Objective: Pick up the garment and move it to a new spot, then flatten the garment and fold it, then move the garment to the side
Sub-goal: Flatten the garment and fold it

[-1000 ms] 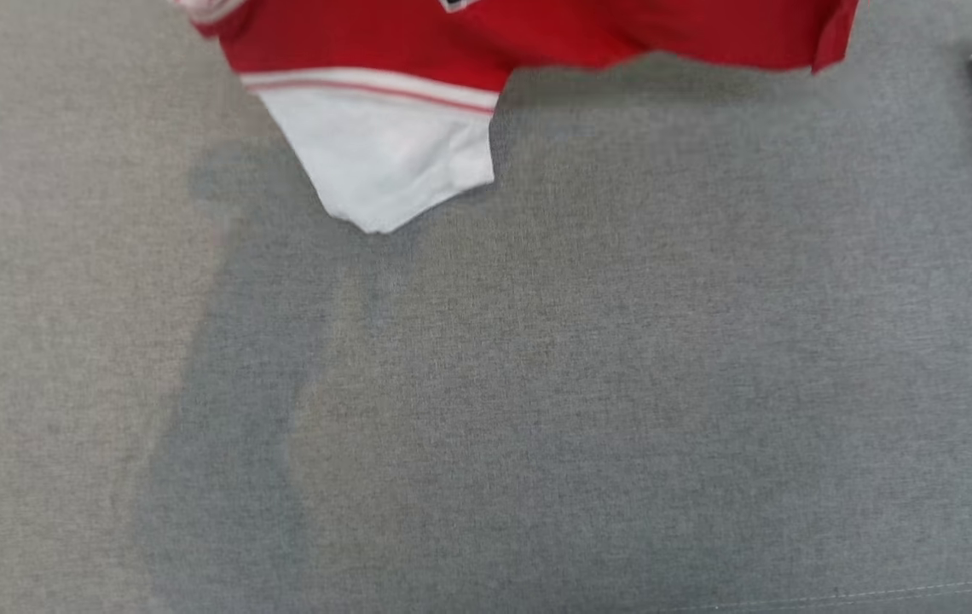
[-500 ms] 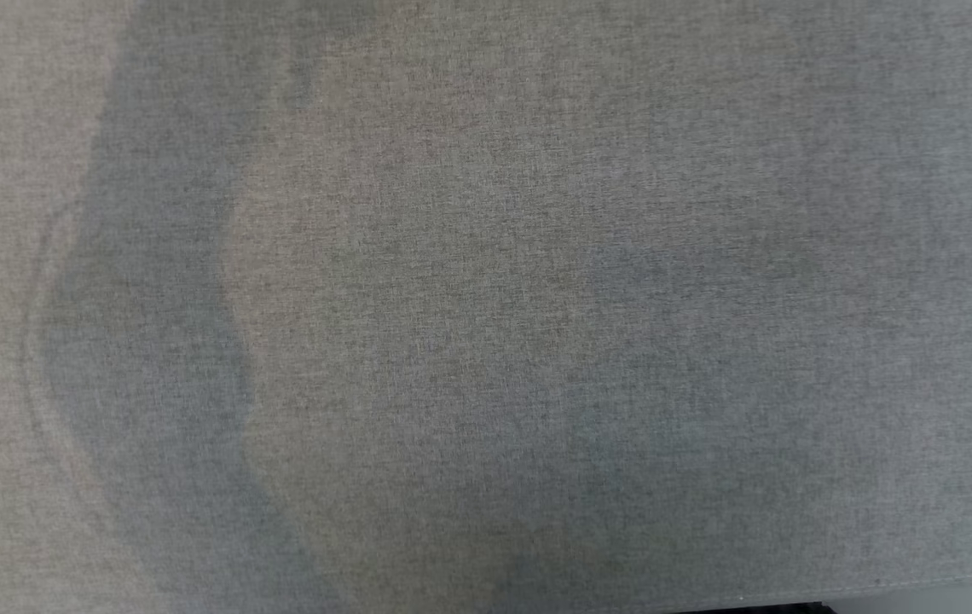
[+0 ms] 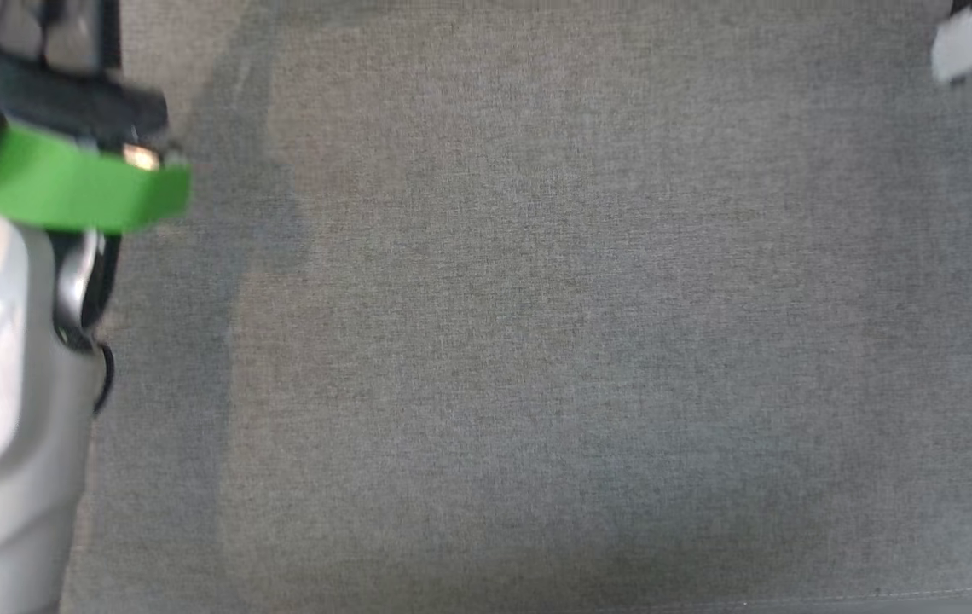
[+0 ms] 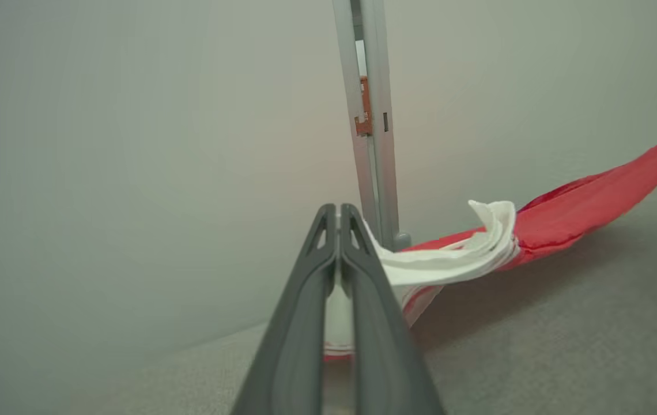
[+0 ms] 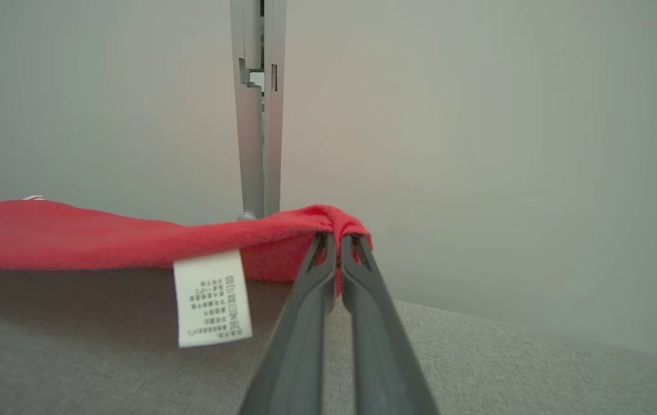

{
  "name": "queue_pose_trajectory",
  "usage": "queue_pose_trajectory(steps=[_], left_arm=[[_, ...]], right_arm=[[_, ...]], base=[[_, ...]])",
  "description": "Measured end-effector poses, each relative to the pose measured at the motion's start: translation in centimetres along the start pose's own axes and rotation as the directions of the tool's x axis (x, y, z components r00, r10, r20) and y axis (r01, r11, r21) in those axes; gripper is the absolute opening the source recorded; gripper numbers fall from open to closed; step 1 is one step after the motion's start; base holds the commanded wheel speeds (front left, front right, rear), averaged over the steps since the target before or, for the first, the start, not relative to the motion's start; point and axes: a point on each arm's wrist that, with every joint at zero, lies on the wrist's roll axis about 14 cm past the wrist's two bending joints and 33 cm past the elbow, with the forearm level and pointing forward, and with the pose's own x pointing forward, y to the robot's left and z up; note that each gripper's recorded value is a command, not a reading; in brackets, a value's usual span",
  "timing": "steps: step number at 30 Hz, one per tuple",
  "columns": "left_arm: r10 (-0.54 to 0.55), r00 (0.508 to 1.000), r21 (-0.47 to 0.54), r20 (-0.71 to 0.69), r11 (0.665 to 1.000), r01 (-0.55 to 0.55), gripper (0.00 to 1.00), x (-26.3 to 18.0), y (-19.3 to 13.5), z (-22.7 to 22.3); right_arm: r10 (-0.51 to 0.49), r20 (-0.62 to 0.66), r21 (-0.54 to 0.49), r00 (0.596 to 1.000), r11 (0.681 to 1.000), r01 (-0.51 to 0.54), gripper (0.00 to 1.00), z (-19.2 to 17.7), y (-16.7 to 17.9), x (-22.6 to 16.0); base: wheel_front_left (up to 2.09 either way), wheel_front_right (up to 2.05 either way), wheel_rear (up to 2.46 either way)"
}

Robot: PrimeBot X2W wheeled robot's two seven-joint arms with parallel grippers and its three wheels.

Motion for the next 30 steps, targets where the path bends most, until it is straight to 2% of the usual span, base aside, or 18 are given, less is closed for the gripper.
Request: queue_pose_trajectory(steps=[4,12,20,30], left_arm=[[-0.01,0.996,-0.045,-0.086,0.999,0.006,0.0,-5.3,-2.1,-1.0],[-0.002,0.986,-0.14,-0.169,0.99,-0.022,0.0,-12.9,-5.9,-0.4],[0.045,0.981,-0.164,-0.19,0.983,-0.076,0.0,-17.9,-7.6,1.2],[0.047,0.975,-0.174,-0.218,0.981,-0.086,0.0,-21.1,-9.7,1.6]], right_arm=[[-0.034,-0.098,0.042,0.995,0.998,0.038,0.0,-2.2,-0.8,-5.9],[-0.056,-0.181,0.088,0.982,0.993,0.073,0.0,-2.3,-0.5,-14.9],[-0.081,-0.176,0.113,0.981,0.988,0.102,0.0,-0.6,0.0,-20.7],[-0.098,-0.23,0.117,0.968,0.985,0.128,0.0,-1.3,0.3,-26.0]], base=[[0.0,0.0,0.0],[0.0,0.0,0.0],[0.0,0.0,0.0],[0.0,0.0,0.0]])
